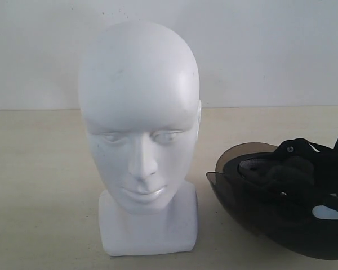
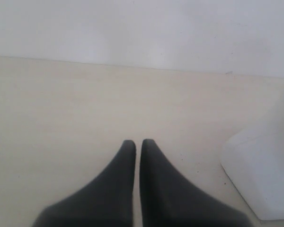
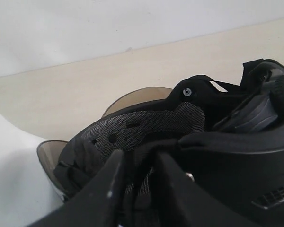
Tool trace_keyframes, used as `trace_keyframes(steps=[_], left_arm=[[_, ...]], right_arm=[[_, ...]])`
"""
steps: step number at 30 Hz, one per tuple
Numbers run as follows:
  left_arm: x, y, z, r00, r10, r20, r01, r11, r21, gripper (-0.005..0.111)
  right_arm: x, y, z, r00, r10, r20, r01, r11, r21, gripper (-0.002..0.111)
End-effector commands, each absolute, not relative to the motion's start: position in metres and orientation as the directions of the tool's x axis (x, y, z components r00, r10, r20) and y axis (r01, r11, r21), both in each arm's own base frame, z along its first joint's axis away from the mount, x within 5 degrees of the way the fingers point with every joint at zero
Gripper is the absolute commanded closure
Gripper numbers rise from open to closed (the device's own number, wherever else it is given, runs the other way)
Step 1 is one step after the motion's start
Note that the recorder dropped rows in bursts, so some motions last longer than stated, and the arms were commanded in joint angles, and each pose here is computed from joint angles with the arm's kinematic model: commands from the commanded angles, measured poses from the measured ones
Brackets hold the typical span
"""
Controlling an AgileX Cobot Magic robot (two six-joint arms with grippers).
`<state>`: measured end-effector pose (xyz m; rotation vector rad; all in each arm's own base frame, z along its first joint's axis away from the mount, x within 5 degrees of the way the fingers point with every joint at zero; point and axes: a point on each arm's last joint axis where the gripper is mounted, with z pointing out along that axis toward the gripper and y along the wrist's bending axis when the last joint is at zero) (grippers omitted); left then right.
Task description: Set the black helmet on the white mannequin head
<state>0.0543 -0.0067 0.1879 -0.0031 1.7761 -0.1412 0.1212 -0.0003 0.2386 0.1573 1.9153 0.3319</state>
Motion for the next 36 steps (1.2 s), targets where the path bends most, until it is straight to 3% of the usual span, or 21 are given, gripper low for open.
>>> trace_keyframes(steps=[1,9,17,23,26,32,36], left_arm=[[0.054,-0.007,0.187,-0.207,-0.088,-0.974,0.072,0.992,-0.104,0.102],[0.054,-0.007,0.187,-0.207,-0.088,-0.974,0.072,0.992,-0.104,0.102],[0.054,-0.007,0.187,-0.207,-0.088,-0.974,0.072,0.992,-0.104,0.102],[0.054,-0.007,0.187,-0.207,-0.088,-0.974,0.072,0.992,-0.104,0.102],[0.054,-0.007,0.187,-0.207,-0.088,-0.974,0.072,0.992,-0.104,0.102],[0.054,-0.007,0.187,-0.207,-0.088,-0.974,0.072,0.992,-0.104,0.102],[0.054,-0.007,0.187,-0.207,-0.088,-0.974,0.072,0.992,-0.104,0.102]], right_arm=[[0.121,-0.003,0.241,-0.342,0.291,-0.894,-0.021,0.948,0.316,0.057],[0.124,-0.005,0.254,-0.304,0.316,-0.899,-0.012,0.942,0.336,0.053],[0.127,-0.02,0.267,-0.218,0.323,-0.921,0.12,0.945,0.303,0.053],[0.137,-0.018,0.279,-0.239,0.346,-0.908,0.064,0.938,0.34,0.054],[0.145,-0.012,0.286,-0.285,0.363,-0.887,-0.019,0.923,0.384,0.064],[0.157,-0.006,0.292,-0.354,0.323,-0.878,-0.137,0.911,0.39,0.108],[0.161,-0.01,0.288,-0.354,0.32,-0.879,-0.1,0.921,0.376,0.108]])
